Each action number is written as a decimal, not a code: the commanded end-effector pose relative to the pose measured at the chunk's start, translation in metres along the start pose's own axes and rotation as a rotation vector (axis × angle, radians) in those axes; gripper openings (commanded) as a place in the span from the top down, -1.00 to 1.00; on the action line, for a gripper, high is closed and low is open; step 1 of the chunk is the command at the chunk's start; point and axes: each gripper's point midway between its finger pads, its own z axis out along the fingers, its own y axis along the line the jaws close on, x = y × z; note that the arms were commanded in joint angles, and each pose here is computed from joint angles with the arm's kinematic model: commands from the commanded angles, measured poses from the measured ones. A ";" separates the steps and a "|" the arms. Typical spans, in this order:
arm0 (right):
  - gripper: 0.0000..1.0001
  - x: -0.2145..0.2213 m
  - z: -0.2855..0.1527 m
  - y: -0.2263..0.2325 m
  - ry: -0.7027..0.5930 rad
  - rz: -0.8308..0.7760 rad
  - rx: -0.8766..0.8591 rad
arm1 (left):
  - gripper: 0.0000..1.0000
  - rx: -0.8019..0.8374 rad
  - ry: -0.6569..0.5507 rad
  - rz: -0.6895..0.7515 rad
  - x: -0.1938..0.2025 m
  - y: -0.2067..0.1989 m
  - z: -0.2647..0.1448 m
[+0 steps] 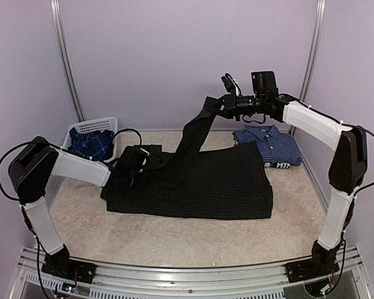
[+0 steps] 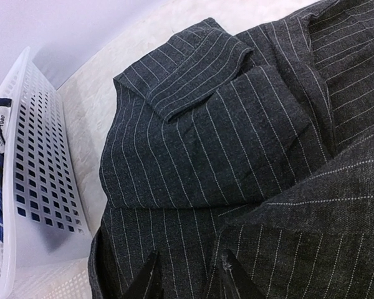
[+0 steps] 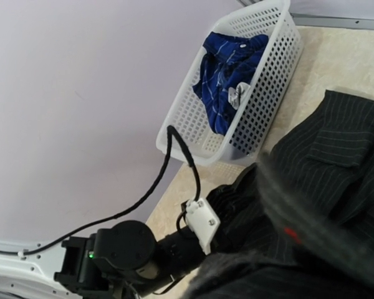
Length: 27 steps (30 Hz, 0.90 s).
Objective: Fold and stack the long sleeve shirts
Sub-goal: Fold the sleeve of the 1/3-folded shirt.
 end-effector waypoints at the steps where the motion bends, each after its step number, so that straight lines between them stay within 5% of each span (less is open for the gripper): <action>1: 1.00 -0.001 -0.005 0.021 -0.010 -0.055 -0.022 | 0.42 -0.036 0.022 0.005 0.001 0.008 0.001; 20: 1.00 0.002 0.008 0.042 0.034 -0.099 -0.061 | 0.03 0.039 -0.109 -0.237 -0.025 0.037 -0.059; 27: 1.00 0.079 -0.006 0.037 0.145 -0.058 0.011 | -0.03 0.048 -0.111 -0.241 -0.026 0.037 -0.062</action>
